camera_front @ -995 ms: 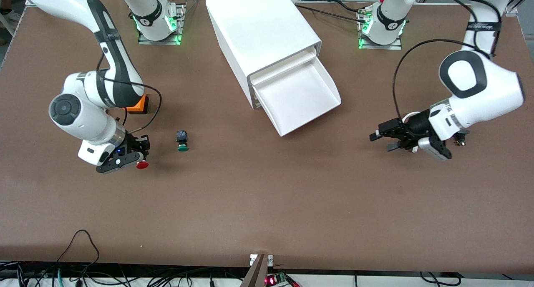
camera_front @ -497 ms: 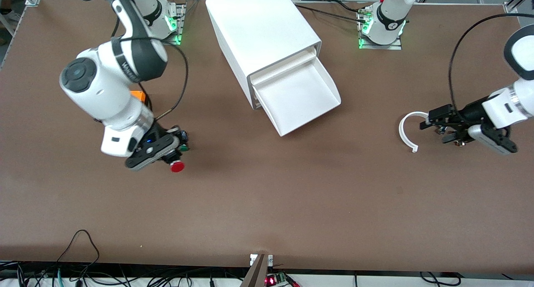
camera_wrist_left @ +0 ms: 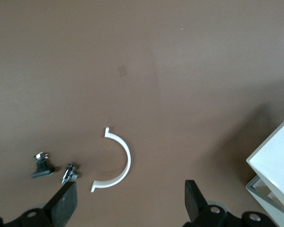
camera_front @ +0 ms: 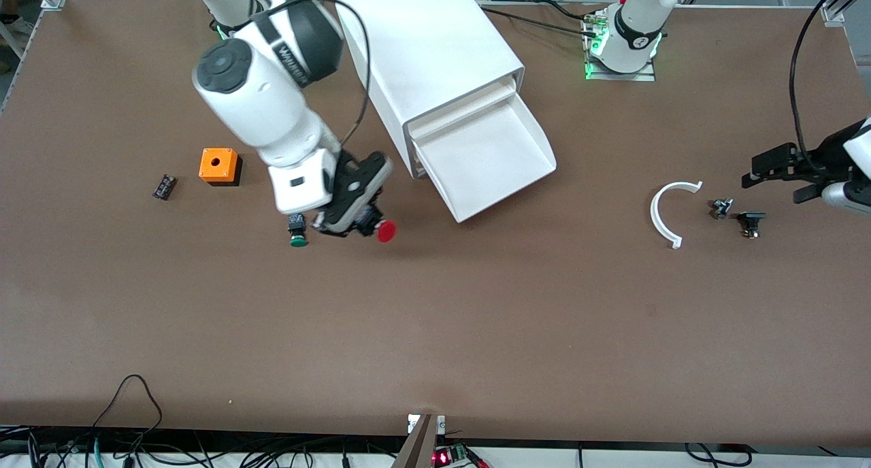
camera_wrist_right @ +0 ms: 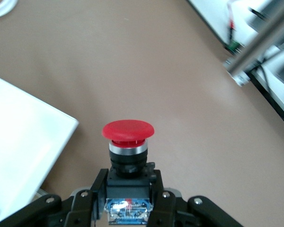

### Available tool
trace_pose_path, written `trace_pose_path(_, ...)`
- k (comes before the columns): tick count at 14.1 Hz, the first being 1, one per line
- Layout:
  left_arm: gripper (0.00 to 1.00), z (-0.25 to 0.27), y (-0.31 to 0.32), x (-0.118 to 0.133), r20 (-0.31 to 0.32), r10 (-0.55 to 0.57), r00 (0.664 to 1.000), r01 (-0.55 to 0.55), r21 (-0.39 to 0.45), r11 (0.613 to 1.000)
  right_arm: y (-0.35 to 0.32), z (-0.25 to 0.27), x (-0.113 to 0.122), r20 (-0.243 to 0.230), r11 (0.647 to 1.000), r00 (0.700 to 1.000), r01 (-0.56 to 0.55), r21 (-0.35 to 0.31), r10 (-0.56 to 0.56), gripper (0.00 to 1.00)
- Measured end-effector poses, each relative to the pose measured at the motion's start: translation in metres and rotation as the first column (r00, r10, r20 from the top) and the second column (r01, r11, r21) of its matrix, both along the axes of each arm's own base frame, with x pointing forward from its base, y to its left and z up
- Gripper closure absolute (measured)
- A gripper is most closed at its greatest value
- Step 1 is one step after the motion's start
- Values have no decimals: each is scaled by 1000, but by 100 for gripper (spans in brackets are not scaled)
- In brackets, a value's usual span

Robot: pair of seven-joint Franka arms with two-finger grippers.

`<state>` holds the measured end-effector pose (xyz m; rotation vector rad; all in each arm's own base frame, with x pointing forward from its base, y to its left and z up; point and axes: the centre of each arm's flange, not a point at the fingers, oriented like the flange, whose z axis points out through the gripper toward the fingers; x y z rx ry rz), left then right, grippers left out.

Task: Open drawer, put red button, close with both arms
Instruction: 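Carry the red button with the right gripper into the open drawer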

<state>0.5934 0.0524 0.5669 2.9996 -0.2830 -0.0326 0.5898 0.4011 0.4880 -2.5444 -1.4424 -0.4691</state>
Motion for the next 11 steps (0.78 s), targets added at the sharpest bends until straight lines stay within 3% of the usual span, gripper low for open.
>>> trace_pose_path(3,0,15,2,-1,-4,26,1000,-25,100,995,56,-11,-31,34,984,984,-171,-52,173,59)
trace_pose_path(5,0,19,-1,-1,-1,47,999,-46,152,987,86,-22,-49,28,955,959,-278,-108,282,59)
trace_pose_path(8,0,19,-7,0,1,77,997,-76,179,981,128,-26,-69,-16,873,887,-457,-171,461,59)
trace_pose_path(11,0,19,-8,0,1,83,997,-82,181,980,161,-41,-89,-42,799,829,-549,-246,557,59)
